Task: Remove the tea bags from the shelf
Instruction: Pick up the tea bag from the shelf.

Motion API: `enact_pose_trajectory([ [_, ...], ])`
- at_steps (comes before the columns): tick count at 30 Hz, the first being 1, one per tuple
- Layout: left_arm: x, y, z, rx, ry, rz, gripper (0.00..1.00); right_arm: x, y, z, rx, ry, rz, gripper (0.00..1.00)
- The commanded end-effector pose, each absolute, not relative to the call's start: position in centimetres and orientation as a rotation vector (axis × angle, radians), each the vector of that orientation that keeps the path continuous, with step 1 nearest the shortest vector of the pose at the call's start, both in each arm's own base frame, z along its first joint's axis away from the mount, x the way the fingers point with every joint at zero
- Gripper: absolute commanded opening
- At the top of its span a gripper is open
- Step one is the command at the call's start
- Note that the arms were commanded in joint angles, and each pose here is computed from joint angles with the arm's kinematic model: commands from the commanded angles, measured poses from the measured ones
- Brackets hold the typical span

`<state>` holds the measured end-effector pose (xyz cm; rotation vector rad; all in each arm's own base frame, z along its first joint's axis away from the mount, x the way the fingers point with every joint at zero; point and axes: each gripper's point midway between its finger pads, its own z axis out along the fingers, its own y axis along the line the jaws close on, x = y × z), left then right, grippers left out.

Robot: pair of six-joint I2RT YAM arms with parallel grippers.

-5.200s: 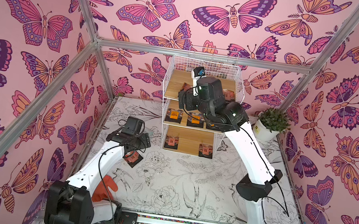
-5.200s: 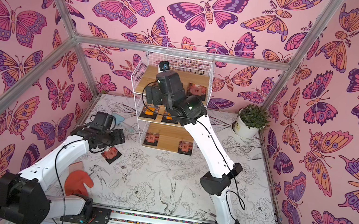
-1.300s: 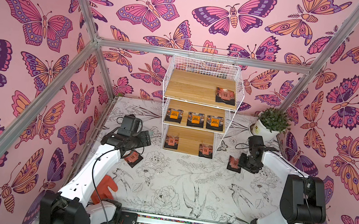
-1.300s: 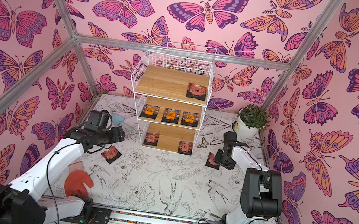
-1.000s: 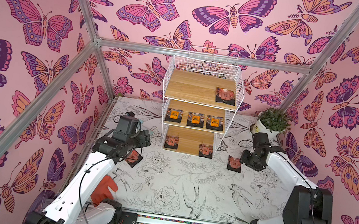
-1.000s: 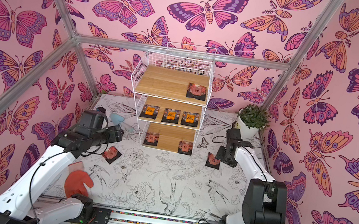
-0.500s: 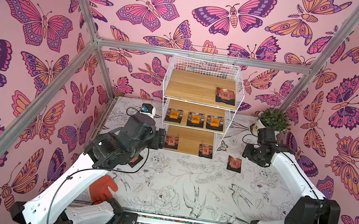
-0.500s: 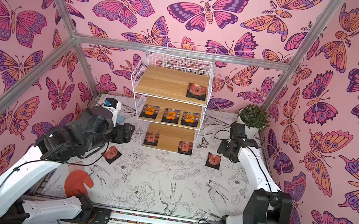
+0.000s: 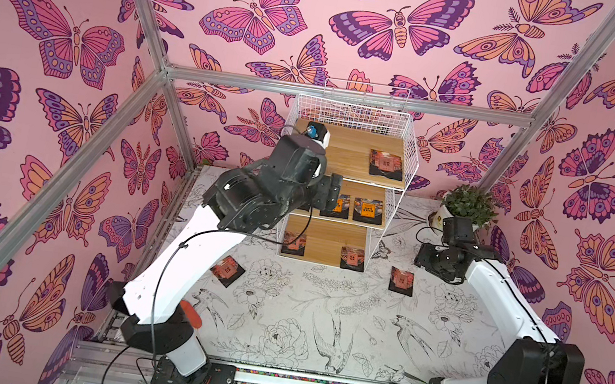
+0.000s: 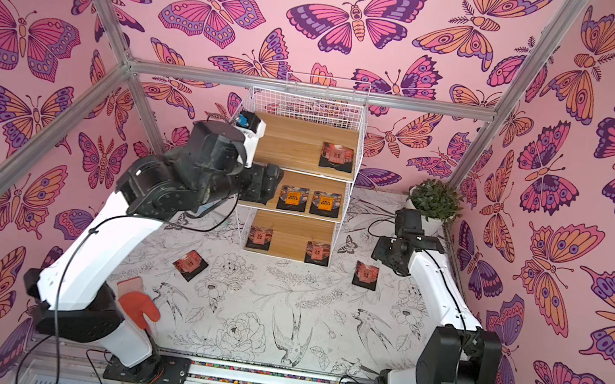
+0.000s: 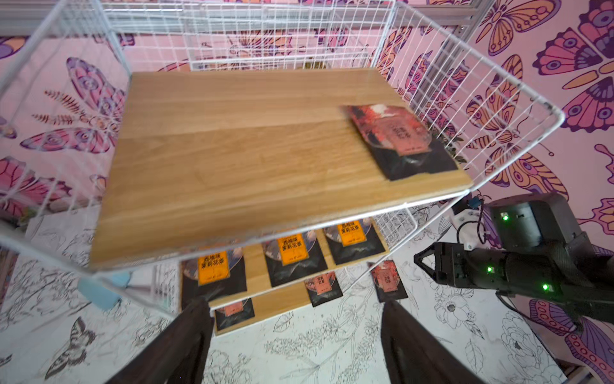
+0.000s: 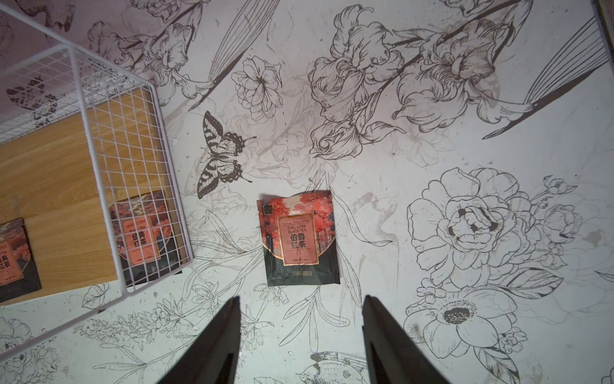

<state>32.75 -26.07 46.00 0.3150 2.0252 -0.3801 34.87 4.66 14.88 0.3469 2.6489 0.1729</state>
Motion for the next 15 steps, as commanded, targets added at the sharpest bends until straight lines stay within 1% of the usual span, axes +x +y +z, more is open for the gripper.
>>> enact_pose_trajectory([
  [1,33.1,-28.0,46.4,0.421,2.009,-0.378,0.84,35.1,4.5,16.8,0.347,2.612,0.184,0.62],
  [6,35.2,-29.9,47.4,0.458,1.945,-0.348,0.87,35.1,4.5,16.9,0.352,2.606,0.188,0.63],
  [10,36.9,-31.8,47.4,0.489,1.906,-0.347,1.00,35.2,4.5,17.0,0.349,2.612,0.185,0.63],
  [15,38.2,-33.6,46.8,0.506,1.890,-0.396,1.00,35.2,4.3,17.3,0.348,2.606,0.167,0.64],
])
